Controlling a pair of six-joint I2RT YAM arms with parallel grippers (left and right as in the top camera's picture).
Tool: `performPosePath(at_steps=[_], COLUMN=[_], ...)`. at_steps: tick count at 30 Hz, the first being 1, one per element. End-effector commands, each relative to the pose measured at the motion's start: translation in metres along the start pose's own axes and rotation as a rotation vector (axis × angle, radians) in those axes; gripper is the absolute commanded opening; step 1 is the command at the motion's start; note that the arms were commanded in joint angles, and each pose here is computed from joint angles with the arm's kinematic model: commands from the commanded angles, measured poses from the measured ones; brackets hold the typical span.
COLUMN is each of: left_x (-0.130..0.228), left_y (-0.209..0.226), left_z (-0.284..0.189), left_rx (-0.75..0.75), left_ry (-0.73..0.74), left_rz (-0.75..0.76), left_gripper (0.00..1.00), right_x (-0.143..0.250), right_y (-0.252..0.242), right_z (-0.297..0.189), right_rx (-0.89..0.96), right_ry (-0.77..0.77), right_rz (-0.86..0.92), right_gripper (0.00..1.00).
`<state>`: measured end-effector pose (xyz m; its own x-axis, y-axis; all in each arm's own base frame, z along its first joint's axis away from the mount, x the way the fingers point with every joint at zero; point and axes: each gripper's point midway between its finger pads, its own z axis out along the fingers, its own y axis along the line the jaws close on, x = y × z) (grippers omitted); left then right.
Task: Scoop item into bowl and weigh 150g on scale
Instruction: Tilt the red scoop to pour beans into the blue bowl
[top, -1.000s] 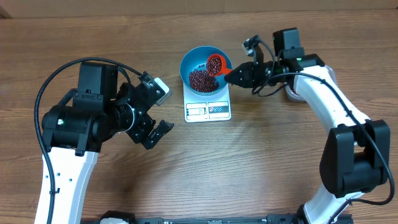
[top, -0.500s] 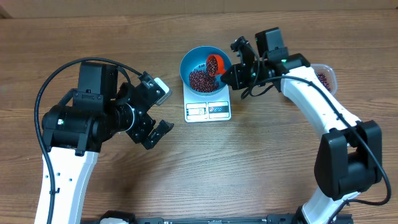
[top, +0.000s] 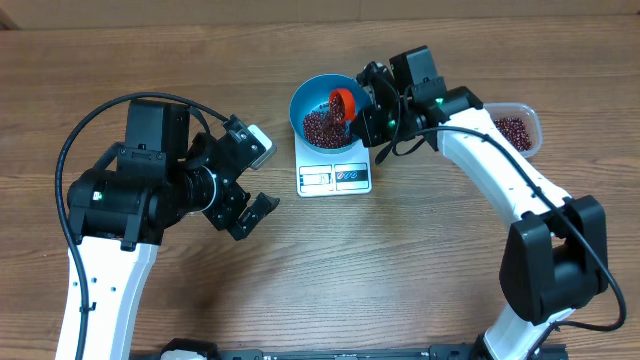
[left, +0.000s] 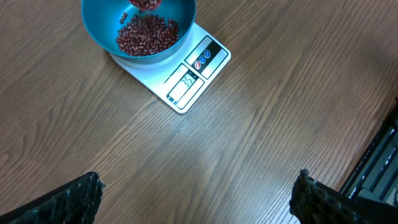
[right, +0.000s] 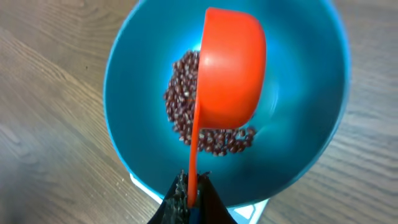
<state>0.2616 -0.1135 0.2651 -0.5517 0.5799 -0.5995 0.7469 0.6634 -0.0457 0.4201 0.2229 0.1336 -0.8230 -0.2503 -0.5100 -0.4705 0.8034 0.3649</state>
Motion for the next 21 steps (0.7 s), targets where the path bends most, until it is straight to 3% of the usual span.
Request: performPosePath(at_steps=[1, 21], left_x=[-0.005, -0.005], left_y=[-0.001, -0.001], left_z=[-0.003, -0.004], left_rx=[0.004, 0.003], left_ry=[-0.018, -0.019], left_rz=[0.024, 0.025], left_gripper=[1.0, 1.0], right_x=[-0.023, -0.016], right_y=[0.006, -0.003], right_z=[-0.014, -0.021], right_rx=[0.019, 0.099], right_ry=[-0.063, -0.033], right_rz=[-0.039, -0.061], right_gripper=[0.04, 0.04])
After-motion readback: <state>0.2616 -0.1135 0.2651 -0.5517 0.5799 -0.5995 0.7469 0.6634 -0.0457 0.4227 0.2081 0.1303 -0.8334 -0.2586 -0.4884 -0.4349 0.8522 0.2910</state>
